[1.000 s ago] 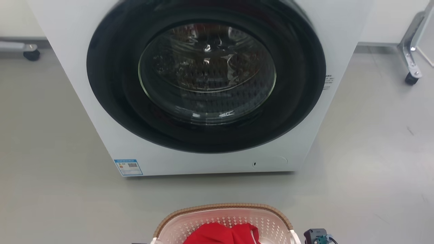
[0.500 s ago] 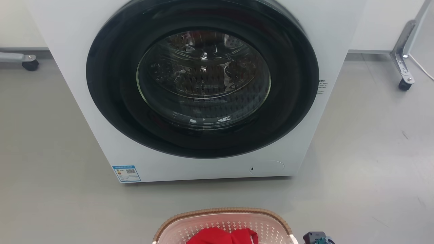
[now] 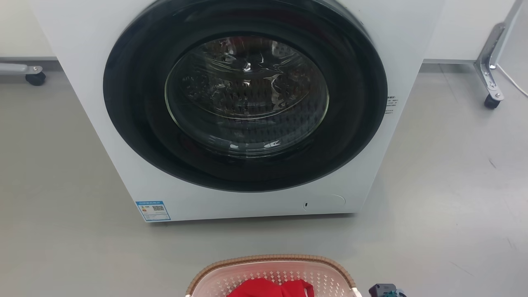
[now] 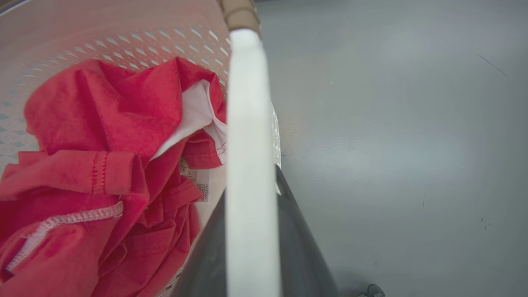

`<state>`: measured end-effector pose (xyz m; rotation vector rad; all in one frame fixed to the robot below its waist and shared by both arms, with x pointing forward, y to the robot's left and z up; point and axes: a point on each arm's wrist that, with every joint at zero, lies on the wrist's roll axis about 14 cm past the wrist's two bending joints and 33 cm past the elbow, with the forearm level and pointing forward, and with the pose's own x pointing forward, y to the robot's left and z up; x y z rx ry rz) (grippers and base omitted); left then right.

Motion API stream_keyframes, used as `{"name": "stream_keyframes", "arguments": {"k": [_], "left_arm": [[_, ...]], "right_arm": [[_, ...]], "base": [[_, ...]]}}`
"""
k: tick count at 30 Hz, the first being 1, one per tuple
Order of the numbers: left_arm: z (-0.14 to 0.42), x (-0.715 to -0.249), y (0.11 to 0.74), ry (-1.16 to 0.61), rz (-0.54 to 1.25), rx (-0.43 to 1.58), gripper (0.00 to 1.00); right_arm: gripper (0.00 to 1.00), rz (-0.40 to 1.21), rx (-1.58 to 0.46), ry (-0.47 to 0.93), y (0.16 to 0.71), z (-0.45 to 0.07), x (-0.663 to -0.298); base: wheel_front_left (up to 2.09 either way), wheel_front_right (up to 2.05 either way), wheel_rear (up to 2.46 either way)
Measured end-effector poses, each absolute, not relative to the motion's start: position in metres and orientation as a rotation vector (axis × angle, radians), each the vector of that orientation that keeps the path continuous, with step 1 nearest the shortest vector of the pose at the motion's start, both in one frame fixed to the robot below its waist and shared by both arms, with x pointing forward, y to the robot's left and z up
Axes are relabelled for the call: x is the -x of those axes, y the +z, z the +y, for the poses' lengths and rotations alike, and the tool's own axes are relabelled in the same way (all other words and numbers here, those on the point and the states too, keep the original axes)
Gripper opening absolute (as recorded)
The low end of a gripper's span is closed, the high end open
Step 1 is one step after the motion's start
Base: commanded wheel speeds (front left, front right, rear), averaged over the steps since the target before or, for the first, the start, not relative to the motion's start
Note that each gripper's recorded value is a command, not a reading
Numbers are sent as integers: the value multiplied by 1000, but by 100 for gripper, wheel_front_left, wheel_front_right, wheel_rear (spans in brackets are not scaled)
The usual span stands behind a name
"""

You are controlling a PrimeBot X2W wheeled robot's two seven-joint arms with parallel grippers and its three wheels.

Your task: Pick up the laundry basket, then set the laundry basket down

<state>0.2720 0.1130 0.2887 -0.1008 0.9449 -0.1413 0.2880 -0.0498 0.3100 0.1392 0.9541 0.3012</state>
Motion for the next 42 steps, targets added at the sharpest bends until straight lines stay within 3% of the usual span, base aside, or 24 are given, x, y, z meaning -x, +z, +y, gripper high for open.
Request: {"name": "stream_keyframes", "arguments": {"k": [32,42], "left_arm": [[112,-271,281,-134,978,109,0],[113,-300,286,-133,948,100,0]], "right_arm": [[0,985,-145,299,302,-50,-288],[0,949,-133,305,308,-49,-319]], "base": [[0,0,0],[0,0,0]]}}
